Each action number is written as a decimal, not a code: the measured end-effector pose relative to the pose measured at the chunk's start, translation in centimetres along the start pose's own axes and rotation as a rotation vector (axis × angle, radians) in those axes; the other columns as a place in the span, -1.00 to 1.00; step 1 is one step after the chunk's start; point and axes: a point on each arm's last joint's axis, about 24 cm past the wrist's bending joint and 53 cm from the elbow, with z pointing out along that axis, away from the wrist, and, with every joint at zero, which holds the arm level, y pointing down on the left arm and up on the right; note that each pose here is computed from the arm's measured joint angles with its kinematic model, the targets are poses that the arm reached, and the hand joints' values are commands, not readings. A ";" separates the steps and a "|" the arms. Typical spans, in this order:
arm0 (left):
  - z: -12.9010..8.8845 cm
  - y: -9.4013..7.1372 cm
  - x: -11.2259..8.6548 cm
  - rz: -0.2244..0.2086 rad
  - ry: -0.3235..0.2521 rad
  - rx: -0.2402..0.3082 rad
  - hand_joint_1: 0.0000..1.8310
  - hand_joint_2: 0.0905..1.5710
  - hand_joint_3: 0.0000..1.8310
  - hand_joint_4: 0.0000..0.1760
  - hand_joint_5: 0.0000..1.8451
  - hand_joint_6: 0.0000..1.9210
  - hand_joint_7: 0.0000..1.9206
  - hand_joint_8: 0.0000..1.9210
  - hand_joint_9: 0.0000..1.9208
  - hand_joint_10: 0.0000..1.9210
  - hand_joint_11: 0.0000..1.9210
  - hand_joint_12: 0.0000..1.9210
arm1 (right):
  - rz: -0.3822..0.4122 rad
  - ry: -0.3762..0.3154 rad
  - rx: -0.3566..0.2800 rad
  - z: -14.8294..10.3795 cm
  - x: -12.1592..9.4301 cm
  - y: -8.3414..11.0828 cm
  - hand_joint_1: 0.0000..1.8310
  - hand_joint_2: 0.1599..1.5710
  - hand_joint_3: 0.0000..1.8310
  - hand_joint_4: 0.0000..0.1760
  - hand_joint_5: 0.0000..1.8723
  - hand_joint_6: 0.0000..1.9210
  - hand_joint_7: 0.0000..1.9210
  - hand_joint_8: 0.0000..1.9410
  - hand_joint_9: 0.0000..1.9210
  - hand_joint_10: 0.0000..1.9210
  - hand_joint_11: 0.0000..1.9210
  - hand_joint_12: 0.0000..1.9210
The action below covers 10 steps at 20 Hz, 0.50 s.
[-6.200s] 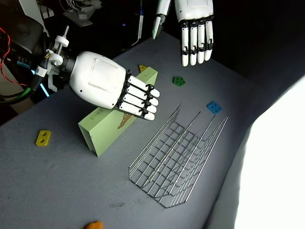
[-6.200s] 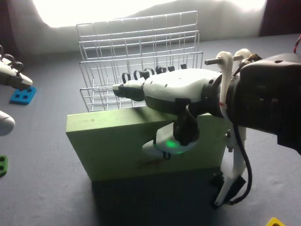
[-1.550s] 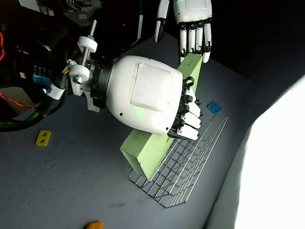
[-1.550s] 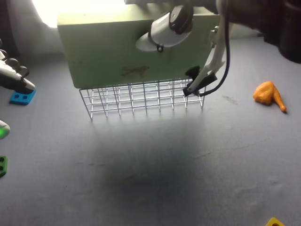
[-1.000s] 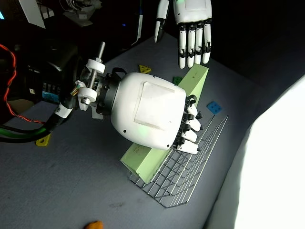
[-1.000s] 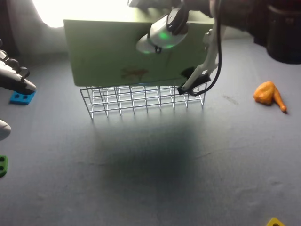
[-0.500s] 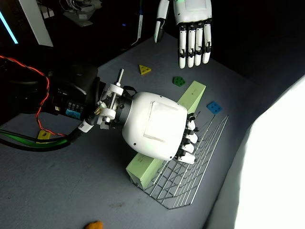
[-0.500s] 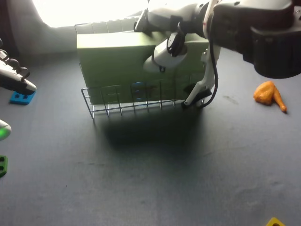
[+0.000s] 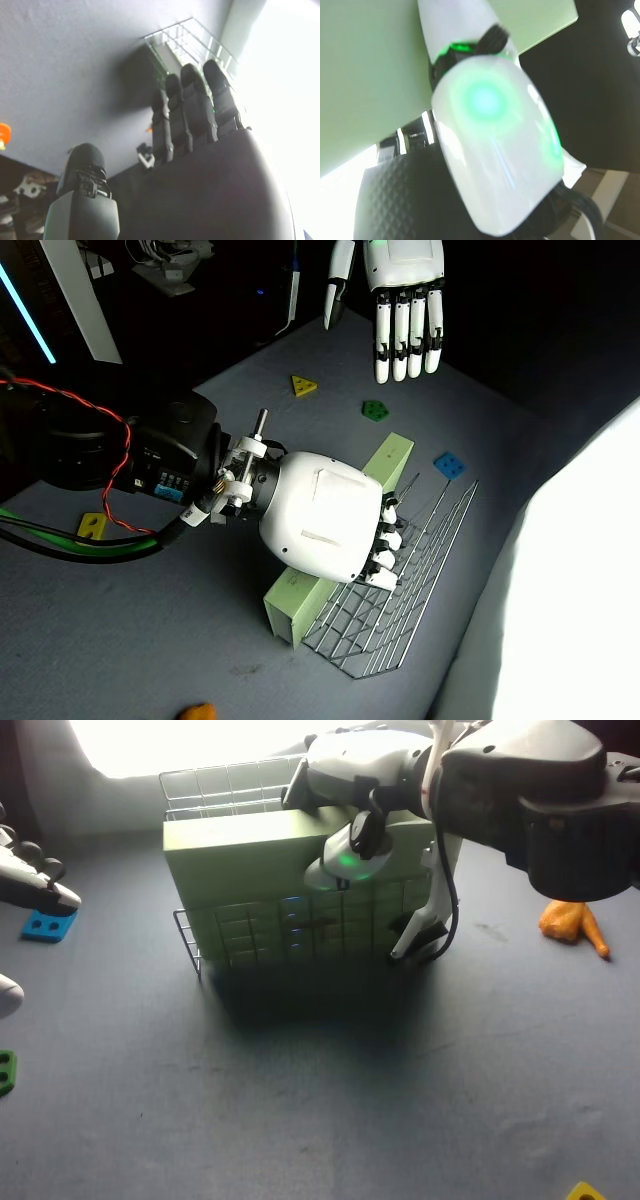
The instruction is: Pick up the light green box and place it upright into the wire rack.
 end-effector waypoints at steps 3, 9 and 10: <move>0.0 0.0 0.0 0.000 0.001 0.000 -0.80 0.54 -1.00 -0.77 -0.73 -1.00 -0.70 -1.00 -0.71 -1.00 -1.00 -0.45 | 0.019 0.008 -0.007 0.1 0.4 0.4 0.35 0.45 -1.00 -1.00 -0.01 -0.09 -0.14 0.54 -0.26 0.64 -0.47 0.90; 0.0 0.0 0.0 0.000 0.001 0.000 -0.74 0.52 -1.00 -0.70 -0.70 -1.00 -0.69 -1.00 -0.71 -1.00 -1.00 -0.46 | 0.032 0.010 -0.009 0.3 0.6 0.5 0.35 0.44 -1.00 -1.00 0.05 -0.14 -0.19 0.58 -0.31 0.67 -0.46 0.89; 0.0 0.0 0.0 0.000 0.001 0.000 -0.74 0.52 -1.00 -0.70 -0.70 -1.00 -0.69 -1.00 -0.71 -1.00 -1.00 -0.46 | 0.033 0.009 -0.008 0.3 0.6 0.5 0.35 0.44 -1.00 -1.00 0.05 -0.14 -0.19 0.58 -0.31 0.67 -0.46 0.89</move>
